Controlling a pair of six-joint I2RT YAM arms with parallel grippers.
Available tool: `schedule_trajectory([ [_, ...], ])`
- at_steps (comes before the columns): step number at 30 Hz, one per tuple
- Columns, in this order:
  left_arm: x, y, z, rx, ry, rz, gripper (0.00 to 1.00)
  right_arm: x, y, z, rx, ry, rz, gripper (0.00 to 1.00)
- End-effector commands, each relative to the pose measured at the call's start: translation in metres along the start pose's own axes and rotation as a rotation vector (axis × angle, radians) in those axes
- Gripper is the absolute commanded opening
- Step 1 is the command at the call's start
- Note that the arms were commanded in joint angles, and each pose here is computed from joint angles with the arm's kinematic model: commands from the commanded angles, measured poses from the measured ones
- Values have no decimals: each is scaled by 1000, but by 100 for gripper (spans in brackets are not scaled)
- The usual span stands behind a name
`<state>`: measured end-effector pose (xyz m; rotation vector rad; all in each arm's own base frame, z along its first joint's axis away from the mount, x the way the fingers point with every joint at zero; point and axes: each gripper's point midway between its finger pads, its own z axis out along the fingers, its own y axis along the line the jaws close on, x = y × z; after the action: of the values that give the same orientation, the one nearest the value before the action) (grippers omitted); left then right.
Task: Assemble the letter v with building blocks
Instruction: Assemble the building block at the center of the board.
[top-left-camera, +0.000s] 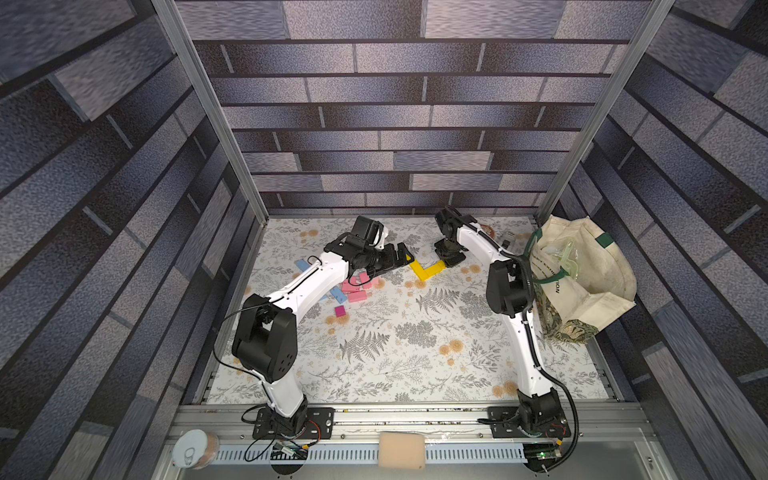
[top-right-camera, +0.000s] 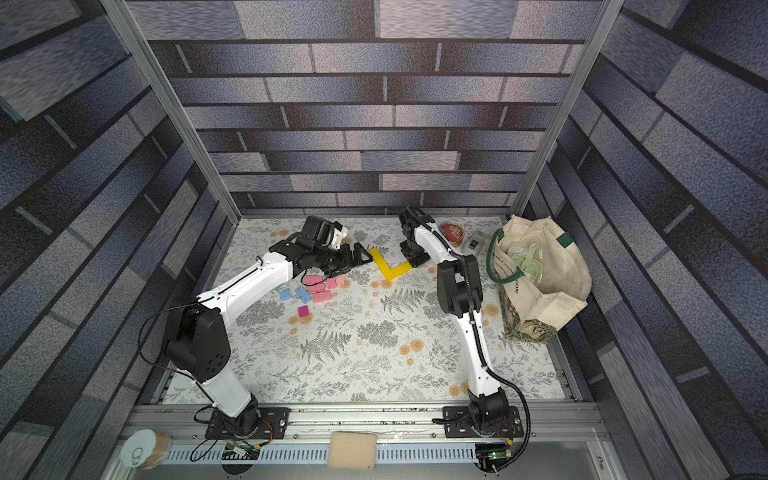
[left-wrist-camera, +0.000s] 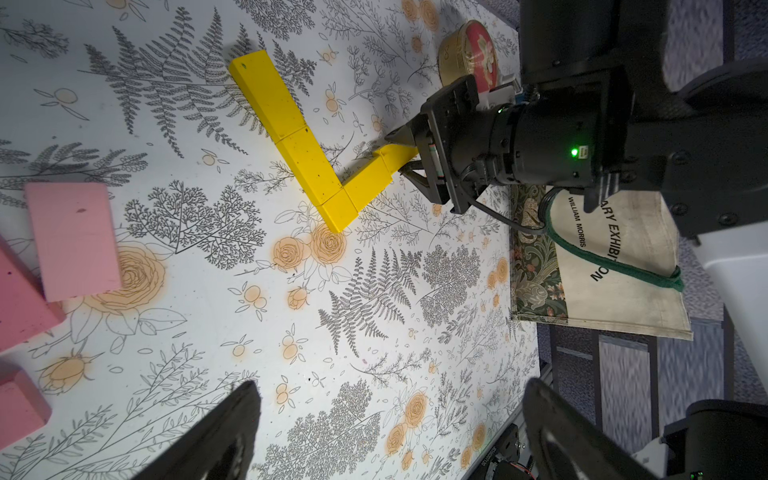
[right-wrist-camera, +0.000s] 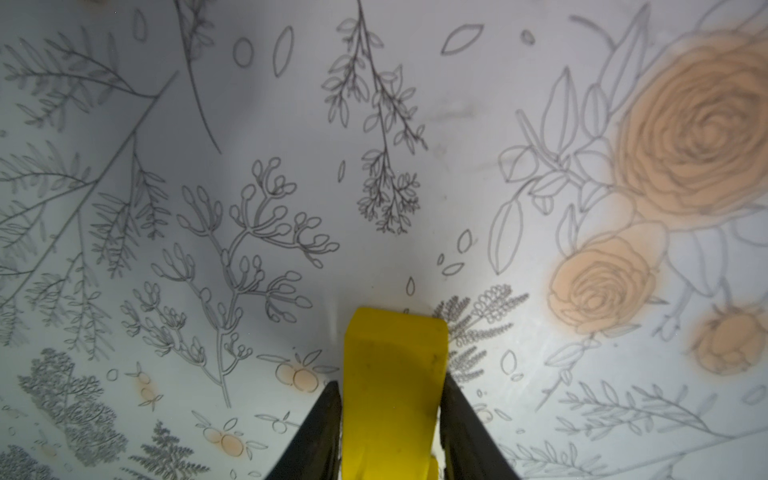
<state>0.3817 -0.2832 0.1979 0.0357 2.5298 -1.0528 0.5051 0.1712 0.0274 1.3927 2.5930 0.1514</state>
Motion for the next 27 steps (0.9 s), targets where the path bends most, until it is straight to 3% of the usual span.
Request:
schedule_trajectory([
  [1, 0, -5, -3, -5, -1, 32, 100, 2, -10, -8, 35, -10, -11, 41],
  [27, 1, -5, -2, -7, 3, 33, 100, -3, -7, -14, 32, -29, -89, 44],
])
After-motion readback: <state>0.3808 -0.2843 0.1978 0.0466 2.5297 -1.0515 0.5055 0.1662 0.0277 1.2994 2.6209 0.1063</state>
